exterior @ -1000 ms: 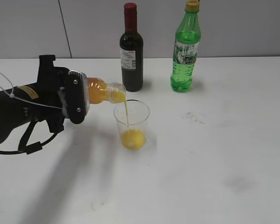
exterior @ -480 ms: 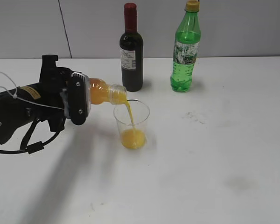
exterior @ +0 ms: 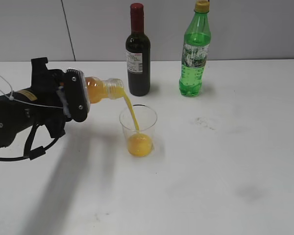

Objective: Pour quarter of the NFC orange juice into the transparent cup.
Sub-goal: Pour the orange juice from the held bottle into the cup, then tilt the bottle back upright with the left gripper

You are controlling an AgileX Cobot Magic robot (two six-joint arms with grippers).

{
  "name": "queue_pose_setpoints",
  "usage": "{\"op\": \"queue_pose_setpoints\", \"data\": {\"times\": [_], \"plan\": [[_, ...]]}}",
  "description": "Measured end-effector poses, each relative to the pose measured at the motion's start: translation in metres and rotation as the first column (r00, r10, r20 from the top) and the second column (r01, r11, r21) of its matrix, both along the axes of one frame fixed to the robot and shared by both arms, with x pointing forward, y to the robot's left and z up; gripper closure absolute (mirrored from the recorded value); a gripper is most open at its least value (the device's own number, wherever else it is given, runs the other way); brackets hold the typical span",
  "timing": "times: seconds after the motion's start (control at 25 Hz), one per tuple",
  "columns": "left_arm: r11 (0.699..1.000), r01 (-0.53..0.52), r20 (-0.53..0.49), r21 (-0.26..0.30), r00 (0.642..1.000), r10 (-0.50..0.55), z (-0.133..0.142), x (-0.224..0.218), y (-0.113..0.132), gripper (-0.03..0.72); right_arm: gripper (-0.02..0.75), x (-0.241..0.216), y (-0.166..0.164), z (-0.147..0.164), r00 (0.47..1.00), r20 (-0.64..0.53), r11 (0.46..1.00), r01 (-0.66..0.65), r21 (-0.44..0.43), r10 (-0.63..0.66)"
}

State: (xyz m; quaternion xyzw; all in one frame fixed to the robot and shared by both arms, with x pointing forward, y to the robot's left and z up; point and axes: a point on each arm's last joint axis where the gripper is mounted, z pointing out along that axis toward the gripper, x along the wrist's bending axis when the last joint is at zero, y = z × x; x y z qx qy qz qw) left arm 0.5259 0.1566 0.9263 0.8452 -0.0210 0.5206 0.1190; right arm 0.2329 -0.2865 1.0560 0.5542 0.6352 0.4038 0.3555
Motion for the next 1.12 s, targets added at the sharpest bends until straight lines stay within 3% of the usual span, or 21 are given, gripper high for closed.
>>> {"op": "queue_pose_setpoints", "data": {"times": [0.28, 0.64, 1.12], "plan": [[0.994, -0.007, -0.013, -0.107, 1.0, 0.005, 0.001, 0.0, -0.004, 0.217, 0.176, 0.0, 0.0, 0.0, 1.0, 0.0, 1.0, 0.0, 0.0, 0.0], [0.991, 0.017, 0.003, -0.132, 1.0, -0.016, 0.003, 0.0, -0.006, 0.217, 0.176, 0.0, 0.0, 0.0, 1.0, 0.0, 1.0, 0.0, 0.0, 0.0], [0.991, 0.084, 0.056, -0.106, 0.995, -0.079, 0.007, 0.0, -0.01, 0.217, 0.176, 0.0, 0.0, 0.0, 1.0, 0.0, 1.0, 0.0, 0.0, 0.0]]}}
